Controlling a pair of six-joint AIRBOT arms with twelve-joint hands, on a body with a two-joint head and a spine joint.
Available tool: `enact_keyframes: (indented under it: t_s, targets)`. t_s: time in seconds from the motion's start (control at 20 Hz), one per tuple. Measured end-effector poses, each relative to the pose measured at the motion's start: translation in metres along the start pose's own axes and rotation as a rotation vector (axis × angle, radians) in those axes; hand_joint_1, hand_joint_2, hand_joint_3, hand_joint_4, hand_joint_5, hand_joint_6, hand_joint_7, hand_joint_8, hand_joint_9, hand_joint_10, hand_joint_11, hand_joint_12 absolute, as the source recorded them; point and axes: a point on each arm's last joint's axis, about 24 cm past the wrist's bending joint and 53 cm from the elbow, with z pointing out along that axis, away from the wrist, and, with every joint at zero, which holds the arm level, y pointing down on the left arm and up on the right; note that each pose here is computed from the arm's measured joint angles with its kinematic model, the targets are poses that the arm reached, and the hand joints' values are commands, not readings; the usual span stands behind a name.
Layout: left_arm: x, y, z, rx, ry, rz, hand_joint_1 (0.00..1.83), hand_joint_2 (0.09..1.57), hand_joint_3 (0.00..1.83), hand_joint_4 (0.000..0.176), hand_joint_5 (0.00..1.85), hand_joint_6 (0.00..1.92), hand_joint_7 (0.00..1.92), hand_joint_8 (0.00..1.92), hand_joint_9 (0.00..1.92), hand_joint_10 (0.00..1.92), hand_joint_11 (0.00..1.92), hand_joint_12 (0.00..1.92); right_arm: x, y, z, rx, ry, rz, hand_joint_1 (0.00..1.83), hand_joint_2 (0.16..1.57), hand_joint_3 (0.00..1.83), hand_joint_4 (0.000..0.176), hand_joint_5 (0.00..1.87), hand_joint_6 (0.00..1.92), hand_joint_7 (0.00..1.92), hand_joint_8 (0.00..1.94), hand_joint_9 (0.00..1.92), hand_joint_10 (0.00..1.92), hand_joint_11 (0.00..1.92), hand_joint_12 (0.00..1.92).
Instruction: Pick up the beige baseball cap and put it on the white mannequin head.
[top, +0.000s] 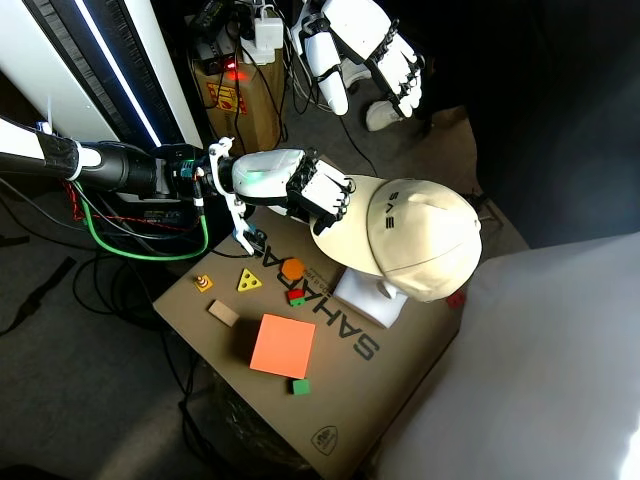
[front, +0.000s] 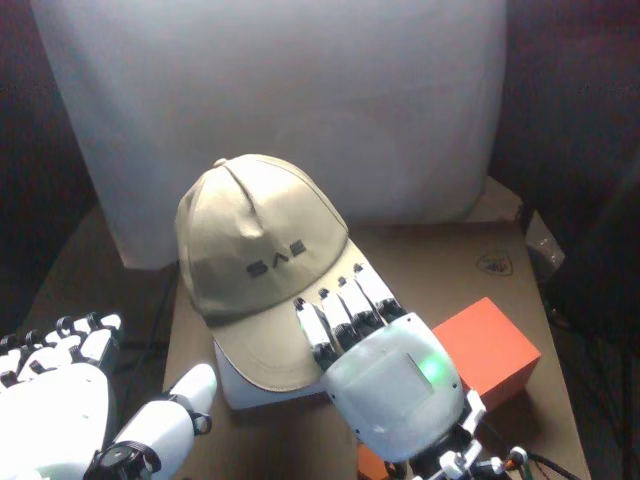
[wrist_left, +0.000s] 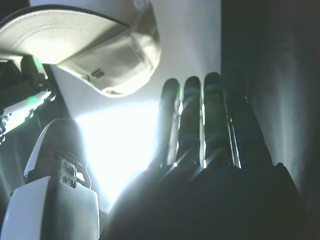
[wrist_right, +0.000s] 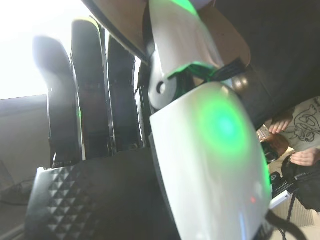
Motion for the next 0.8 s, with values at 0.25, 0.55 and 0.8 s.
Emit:
enact_keyframes:
  t_s: [0.25, 0.55, 0.8]
  targets:
    - [0.005, -0.005, 0.006, 0.025, 0.005, -0.001, 0.0, 1.15, 0.0, 0.0, 0.25, 0.0, 0.22, 0.0, 0.2, 0.0, 0.0, 0.59, 0.013, -0.005, -0.008, 0.01, 0.057, -0.005, 1.33, 1.17, 0.0, 0.0, 0.79, 1.09, 0.95, 1.11, 0.79, 1.44, 0.68, 1.61]
    - [0.014, -0.012, 0.013, 0.039, 0.023, -0.017, 0.0, 1.15, 0.0, 0.0, 0.24, 0.0, 0.21, 0.0, 0.19, 0.0, 0.0, 0.58, 0.024, -0.007, -0.01, 0.017, 0.104, -0.006, 1.05, 1.16, 0.0, 0.0, 0.6, 0.43, 0.69, 0.46, 0.53, 0.74, 0.41, 1.5]
    - [0.015, -0.013, 0.014, 0.042, 0.029, -0.017, 0.0, 1.15, 0.0, 0.0, 0.24, 0.0, 0.21, 0.0, 0.19, 0.0, 0.0, 0.58, 0.038, -0.008, -0.017, 0.019, 0.168, -0.009, 0.89, 1.09, 0.0, 0.0, 0.52, 0.0, 0.62, 0.0, 0.48, 0.15, 0.13, 1.33]
